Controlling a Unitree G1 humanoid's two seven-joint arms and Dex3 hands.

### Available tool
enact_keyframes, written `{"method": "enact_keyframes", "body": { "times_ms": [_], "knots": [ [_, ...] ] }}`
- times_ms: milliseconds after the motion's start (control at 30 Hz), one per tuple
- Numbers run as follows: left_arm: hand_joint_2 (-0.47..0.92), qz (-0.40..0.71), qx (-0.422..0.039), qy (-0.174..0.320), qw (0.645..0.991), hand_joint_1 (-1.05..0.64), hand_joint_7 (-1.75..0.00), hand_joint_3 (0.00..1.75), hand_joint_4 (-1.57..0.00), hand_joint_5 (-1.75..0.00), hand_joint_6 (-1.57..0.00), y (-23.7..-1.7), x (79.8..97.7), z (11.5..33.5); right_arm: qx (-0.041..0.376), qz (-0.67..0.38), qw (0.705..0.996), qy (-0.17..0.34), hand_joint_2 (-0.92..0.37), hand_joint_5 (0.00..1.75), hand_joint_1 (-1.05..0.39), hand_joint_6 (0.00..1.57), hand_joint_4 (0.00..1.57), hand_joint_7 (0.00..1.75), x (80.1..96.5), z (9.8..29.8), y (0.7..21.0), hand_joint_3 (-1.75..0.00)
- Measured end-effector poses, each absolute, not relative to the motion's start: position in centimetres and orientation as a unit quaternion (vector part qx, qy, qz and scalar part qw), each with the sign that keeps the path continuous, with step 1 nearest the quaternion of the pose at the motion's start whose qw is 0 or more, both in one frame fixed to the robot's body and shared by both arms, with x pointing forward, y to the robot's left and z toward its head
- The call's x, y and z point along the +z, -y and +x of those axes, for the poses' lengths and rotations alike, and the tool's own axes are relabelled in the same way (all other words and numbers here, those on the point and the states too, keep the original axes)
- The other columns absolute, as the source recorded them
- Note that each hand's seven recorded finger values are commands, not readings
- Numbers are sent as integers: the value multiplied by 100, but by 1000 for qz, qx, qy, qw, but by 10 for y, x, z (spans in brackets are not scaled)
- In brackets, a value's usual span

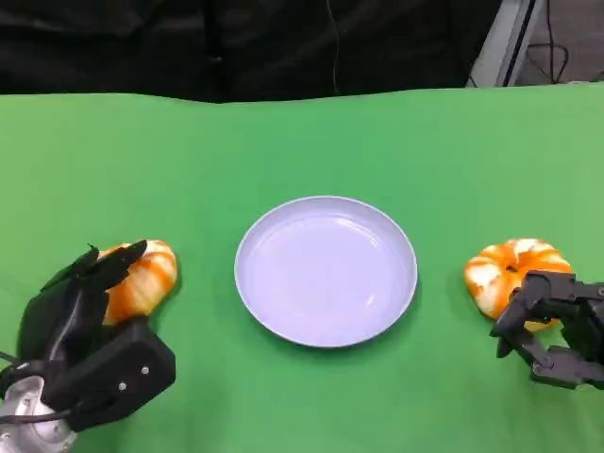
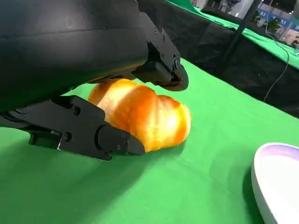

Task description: Grasp the bread from the table and place it into the plate.

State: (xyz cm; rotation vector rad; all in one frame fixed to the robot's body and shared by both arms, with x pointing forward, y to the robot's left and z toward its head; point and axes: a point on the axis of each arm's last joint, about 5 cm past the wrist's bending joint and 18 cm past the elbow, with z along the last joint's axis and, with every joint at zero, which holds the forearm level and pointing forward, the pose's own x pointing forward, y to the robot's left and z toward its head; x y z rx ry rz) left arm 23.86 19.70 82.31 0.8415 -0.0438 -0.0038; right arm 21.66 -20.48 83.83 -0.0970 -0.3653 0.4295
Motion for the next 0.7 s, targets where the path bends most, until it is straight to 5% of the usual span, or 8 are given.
{"method": "enact_keyframes", "body": {
  "times_ms": [300,700],
  "knots": [
    [92,411,-5,20,911,5,-1,20,-32,-1,-50,-196,823,239,212,-48,959,180,-72,145,7,88,84,107,838,217,205,-82],
    [92,403,10,10,915,2,-7,32,-86,-12,-91,-196,826,243,211,-48,960,181,-72,145,9,88,84,107,838,217,205,-85]
  ]
}}
